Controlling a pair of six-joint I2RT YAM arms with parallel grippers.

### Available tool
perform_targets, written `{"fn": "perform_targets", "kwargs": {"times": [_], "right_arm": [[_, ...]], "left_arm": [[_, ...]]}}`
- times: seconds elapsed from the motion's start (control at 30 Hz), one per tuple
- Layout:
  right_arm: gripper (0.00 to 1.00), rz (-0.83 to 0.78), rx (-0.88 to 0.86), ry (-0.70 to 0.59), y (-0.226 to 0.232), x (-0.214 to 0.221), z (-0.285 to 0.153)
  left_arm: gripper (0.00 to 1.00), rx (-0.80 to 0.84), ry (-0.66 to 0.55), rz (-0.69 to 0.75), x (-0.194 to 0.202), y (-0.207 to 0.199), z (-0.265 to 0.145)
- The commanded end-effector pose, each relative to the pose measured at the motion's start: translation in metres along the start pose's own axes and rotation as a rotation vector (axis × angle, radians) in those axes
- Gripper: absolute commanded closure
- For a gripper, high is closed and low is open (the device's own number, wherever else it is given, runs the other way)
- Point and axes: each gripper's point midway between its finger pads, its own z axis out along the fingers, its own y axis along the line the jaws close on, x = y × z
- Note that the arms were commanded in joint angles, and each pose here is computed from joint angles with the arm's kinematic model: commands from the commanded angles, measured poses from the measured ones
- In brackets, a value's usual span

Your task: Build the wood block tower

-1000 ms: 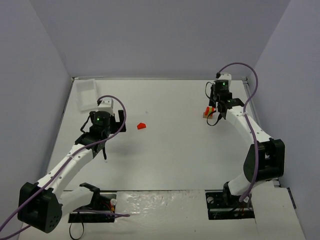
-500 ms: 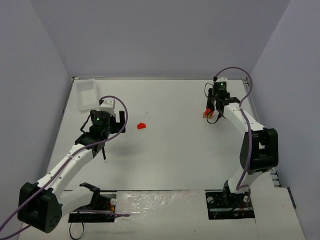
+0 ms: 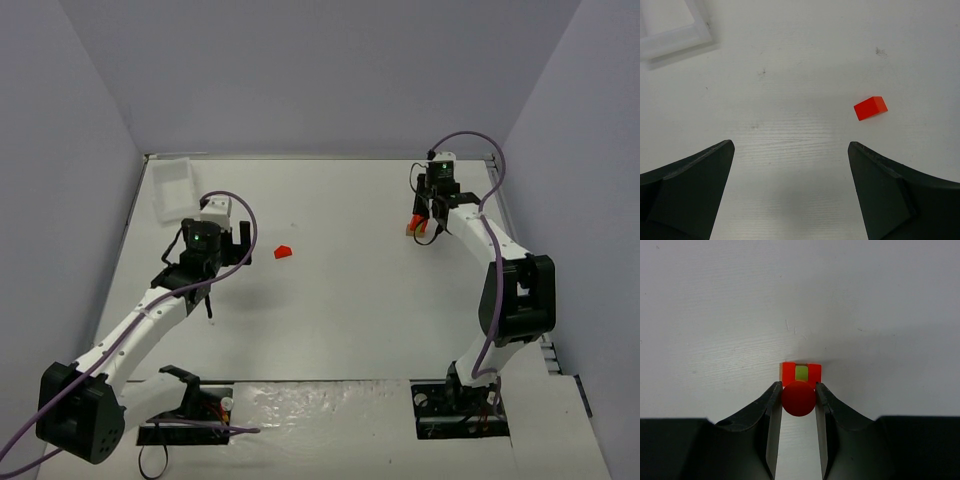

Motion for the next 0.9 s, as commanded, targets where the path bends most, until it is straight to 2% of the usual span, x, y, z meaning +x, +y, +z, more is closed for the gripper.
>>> {"fn": "perform_targets", "kwargs": {"times": [0.0,0.1,0.87], "right_arm": [[1.0,0.038,-0.013,-0.105,0.0022,-0.0397,-0.0047],[1.0,0.04,-0.015,-0.105,0.0021,-0.0408,-0.0038],[1.0,0.039,0.0,-0.084,-0.0013,-0.0332,0.0039]], "left_arm": [[0.03,0.016,-0.064,-0.01,-0.0184,-0.0028,0.0017],[0.03,0.024,-0.094,-0.017,-0.0261,-0.0048,0.0027],[0.03,0.037,-0.095,-0.016,-0.0253,-0.0073,0.0035]]}}
